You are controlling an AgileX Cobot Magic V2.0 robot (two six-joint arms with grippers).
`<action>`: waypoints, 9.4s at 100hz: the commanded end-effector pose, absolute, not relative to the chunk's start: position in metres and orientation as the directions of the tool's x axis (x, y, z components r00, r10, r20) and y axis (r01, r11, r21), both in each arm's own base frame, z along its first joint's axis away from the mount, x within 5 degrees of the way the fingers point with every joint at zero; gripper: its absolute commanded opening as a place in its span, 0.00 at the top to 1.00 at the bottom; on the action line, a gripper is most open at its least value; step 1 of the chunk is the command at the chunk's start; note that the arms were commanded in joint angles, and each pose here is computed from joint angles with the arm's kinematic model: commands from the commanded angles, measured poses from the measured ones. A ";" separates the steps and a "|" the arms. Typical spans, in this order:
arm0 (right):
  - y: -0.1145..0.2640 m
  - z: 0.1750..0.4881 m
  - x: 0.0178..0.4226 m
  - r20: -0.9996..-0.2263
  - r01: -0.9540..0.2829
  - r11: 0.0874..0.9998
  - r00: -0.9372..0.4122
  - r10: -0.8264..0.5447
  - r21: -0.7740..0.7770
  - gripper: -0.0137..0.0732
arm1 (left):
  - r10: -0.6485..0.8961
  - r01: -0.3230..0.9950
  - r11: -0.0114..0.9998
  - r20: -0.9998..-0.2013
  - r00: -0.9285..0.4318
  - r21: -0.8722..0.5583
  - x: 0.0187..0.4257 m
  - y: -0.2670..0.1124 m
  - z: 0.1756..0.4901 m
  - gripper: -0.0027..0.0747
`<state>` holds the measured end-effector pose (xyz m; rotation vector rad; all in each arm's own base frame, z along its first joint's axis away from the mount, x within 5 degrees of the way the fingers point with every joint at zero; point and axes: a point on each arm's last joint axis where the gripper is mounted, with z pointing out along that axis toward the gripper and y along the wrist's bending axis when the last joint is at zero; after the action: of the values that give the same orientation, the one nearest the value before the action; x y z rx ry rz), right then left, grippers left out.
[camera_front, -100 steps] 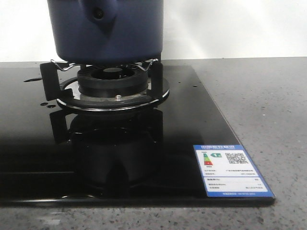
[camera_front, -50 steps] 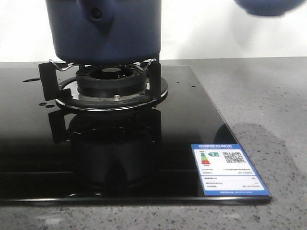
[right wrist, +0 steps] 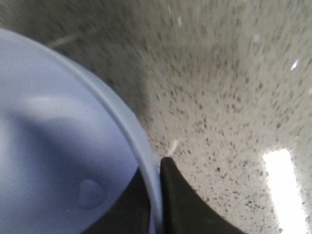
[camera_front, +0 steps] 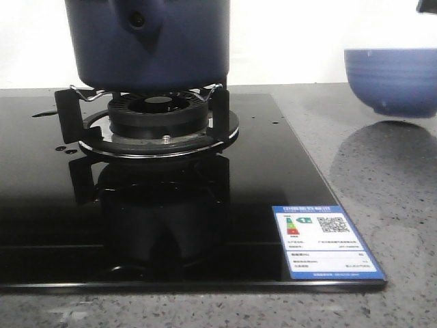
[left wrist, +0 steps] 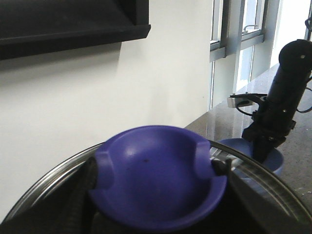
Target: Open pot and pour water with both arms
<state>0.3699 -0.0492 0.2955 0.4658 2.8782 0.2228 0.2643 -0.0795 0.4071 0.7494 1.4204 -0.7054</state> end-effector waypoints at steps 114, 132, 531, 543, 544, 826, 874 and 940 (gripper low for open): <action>0.004 0.508 0.153 -0.860 -0.020 0.978 -0.480 0.172 0.207 0.91 | -0.032 0.873 0.487 -0.998 0.054 0.031 0.309 -0.122 0.386 0.68; 0.010 0.511 0.119 -0.891 -0.062 0.979 -0.428 0.151 0.195 0.92 | -0.003 0.899 0.435 -0.999 0.050 0.044 0.315 -0.142 0.380 0.68; 0.019 0.333 0.034 -0.998 -0.267 0.962 -0.015 0.061 0.063 0.92 | -0.020 0.529 0.843 -0.976 0.216 0.100 0.056 -0.045 0.351 0.99; 0.019 0.333 0.034 -0.998 -0.267 0.962 -0.015 0.061 0.063 0.92 | -0.024 0.549 0.830 -0.976 0.215 0.101 0.055 -0.047 0.351 0.99; 0.019 0.333 0.034 -0.998 -0.267 0.962 -0.015 0.061 0.063 0.92 | -0.024 0.549 0.830 -0.976 0.215 0.101 0.055 -0.047 0.351 0.99; 0.006 0.297 0.055 -0.995 -0.079 0.992 0.030 -0.096 -0.098 0.92 | 0.012 0.058 0.998 -0.982 -0.191 0.000 0.054 -0.005 0.179 0.99; -0.012 0.189 0.061 -0.992 0.177 0.983 -0.120 -0.031 -0.053 0.92 | 0.012 0.058 0.998 -0.982 -0.191 0.000 0.054 -0.005 0.179 0.99; -0.013 0.176 0.052 -0.972 0.206 0.977 -0.234 -0.006 -0.056 0.92 | 0.012 0.058 0.998 -0.982 -0.191 0.000 0.054 -0.005 0.179 0.99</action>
<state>0.0519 -0.0127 0.1814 0.1574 1.8077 -0.1789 0.0532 -0.0054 0.1845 0.0804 1.8056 -0.0302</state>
